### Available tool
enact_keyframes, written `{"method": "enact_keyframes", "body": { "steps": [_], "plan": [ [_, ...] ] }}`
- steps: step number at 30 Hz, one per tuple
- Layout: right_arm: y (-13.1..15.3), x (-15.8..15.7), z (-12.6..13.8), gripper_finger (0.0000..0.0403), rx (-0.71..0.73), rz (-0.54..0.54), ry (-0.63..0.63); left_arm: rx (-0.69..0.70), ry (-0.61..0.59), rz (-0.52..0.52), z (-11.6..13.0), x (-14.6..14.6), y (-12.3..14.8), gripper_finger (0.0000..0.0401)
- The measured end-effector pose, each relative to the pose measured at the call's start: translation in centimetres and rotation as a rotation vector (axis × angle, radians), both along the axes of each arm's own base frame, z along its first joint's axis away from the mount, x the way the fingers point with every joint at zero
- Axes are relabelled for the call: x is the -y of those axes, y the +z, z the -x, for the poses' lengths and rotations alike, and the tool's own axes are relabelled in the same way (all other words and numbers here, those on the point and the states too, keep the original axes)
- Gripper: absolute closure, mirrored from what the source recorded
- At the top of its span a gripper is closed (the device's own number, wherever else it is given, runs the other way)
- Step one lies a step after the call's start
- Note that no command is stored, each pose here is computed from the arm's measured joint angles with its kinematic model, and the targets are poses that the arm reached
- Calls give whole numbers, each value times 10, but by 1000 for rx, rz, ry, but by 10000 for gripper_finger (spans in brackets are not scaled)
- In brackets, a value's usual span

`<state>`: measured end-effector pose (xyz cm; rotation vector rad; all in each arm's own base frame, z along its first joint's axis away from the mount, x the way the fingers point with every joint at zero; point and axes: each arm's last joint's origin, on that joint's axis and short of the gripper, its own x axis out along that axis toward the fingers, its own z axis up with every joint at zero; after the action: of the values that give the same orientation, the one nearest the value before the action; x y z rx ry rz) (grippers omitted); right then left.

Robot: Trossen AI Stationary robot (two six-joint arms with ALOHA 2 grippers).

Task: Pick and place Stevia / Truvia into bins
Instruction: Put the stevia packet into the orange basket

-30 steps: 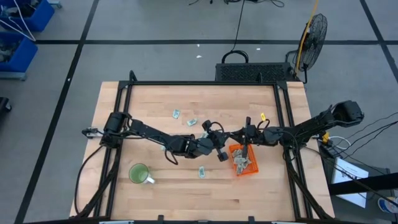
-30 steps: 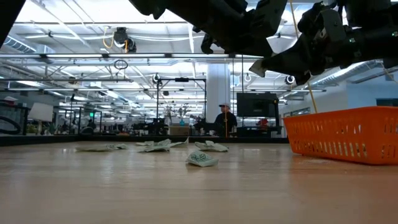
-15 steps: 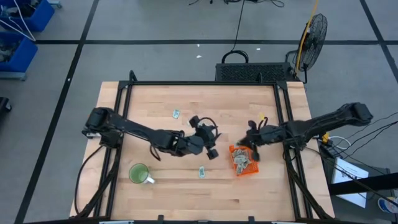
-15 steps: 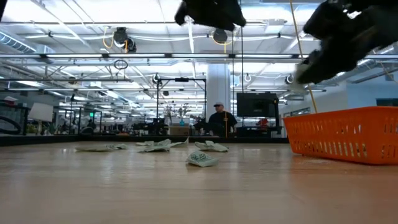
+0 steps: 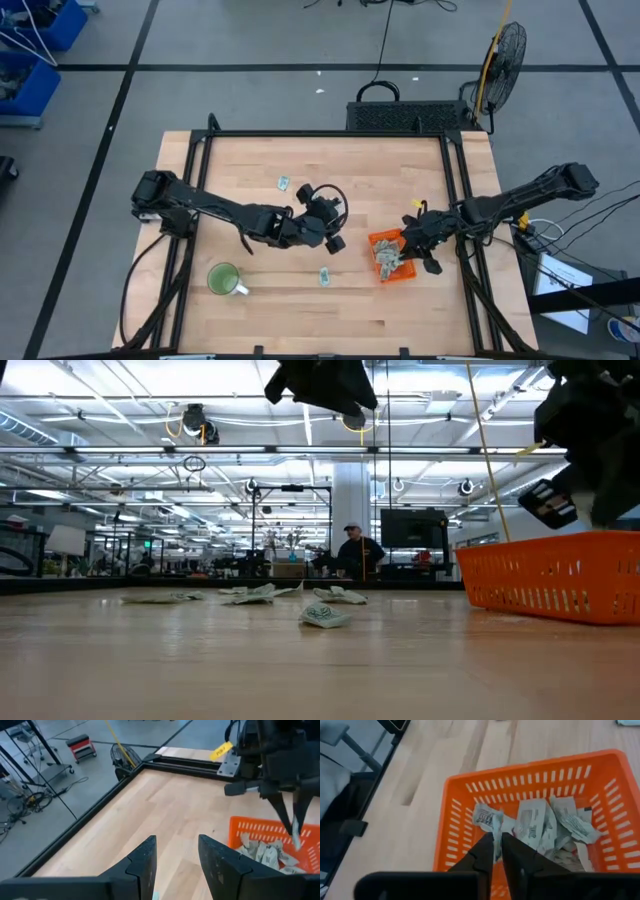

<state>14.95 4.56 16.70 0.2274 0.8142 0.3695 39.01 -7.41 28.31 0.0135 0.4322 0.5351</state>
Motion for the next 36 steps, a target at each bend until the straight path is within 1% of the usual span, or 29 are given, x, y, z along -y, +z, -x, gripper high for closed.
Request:
{"method": "enact_keyframes", "body": {
  "steps": [2,6,8,13,15,16,18,20,21,23,26,29,31,36],
  "plan": [
    [-1,-1,-1,357,-2,-18,19,7,9,7,0,-1,0,249],
    [2,-5,-5,335,43,-88,120,5,12,-2,0,-2,1,249],
    [5,-6,-7,327,89,-89,150,3,16,-4,0,-4,1,249],
    [14,-7,-12,321,209,-87,166,-43,25,3,1,-8,-4,249],
    [19,-8,-14,323,265,-91,172,-92,-12,36,4,-8,-8,249],
    [20,-8,-15,324,291,-87,177,-123,-49,70,5,-6,-11,249],
    [24,-8,-17,325,350,-63,188,-166,-127,184,7,-3,-15,249],
    [25,-7,-18,325,388,-16,178,-205,-211,325,4,2,-25,249],
    [25,-7,-19,324,398,6,166,-232,-249,379,3,6,-30,249],
    [25,-6,-19,323,402,37,136,-288,-310,441,-1,15,-46,249],
    [22,-4,-19,324,400,64,99,-340,-346,441,-7,30,-69,249],
    [20,-4,-18,325,393,65,100,-403,-326,455,-11,39,-95,249],
    [20,-4,-19,325,403,63,99,-444,-323,443,-12,42,-108,249],
    [20,-4,-19,324,408,62,99,-517,-338,415,-12,49,-129,249]
  ]
}}
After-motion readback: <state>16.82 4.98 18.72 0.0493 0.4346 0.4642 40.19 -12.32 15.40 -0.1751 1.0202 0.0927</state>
